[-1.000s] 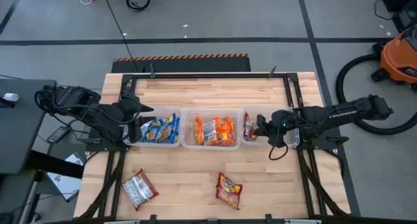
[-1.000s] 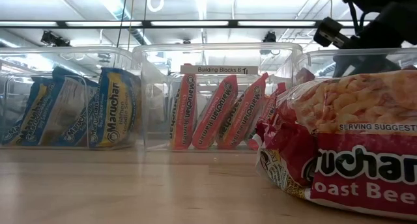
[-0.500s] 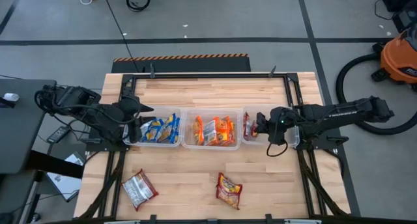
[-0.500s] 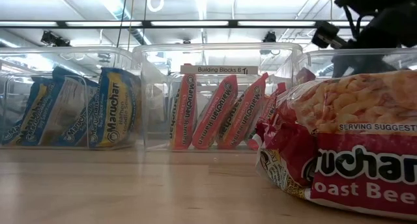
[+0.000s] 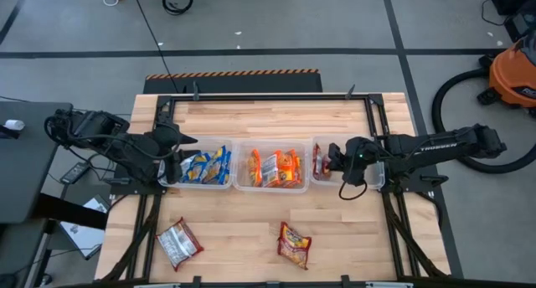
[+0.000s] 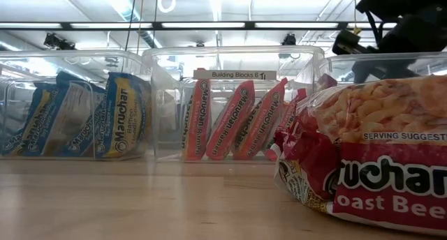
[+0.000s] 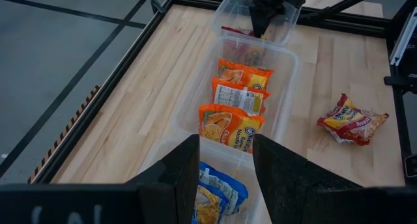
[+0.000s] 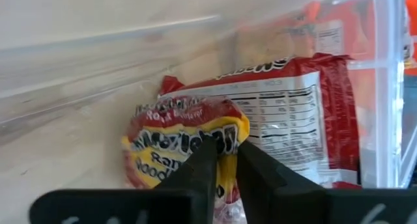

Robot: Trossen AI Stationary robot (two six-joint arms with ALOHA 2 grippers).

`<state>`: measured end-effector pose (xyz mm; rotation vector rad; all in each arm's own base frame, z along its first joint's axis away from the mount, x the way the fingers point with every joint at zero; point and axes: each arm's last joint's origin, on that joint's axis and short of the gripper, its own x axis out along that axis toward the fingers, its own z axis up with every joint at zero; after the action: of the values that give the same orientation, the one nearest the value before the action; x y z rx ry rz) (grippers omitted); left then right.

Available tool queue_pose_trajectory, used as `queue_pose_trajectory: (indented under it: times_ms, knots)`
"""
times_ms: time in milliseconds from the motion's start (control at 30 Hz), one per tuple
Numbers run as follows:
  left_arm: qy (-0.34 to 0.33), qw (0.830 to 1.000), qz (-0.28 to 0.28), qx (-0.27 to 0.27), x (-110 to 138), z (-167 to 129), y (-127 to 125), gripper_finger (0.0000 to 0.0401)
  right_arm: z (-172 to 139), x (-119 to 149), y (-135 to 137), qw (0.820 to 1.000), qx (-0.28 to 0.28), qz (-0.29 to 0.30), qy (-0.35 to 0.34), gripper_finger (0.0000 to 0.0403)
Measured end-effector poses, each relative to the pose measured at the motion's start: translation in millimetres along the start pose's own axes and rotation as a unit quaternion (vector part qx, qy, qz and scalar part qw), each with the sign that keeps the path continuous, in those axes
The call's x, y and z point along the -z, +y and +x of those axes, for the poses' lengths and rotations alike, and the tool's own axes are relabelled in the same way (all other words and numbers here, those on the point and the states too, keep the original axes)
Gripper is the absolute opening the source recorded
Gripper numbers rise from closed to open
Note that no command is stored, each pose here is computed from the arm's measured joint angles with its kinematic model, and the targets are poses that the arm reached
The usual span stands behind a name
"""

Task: Sort Maruchan noodles
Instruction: Put the red noodle pack into the right transparent bin

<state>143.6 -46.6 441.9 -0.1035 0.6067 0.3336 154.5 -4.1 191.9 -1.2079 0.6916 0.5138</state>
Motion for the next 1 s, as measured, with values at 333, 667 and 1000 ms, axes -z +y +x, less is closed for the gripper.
queue_pose_trajectory:
  times_ms: [333, 667, 1000]
  knots:
    - [0.000, 1.000, 0.000, 0.000, 0, 0, 0, 0.0148, -1, -3, -4, 1.000, 0.014, 0.014, -0.007, 0.0093]
    - [0.000, 1.000, 0.000, 0.000, 0, 0, 0, 0.0148, -5, -7, -7, 1.000, 0.024, 0.015, -0.014, 0.0130]
    - [0.000, 1.000, 0.000, 0.000, 0, 0, 0, 0.0148, -33, -12, -31, 0.983, -0.003, 0.180, -0.028, 0.0138]
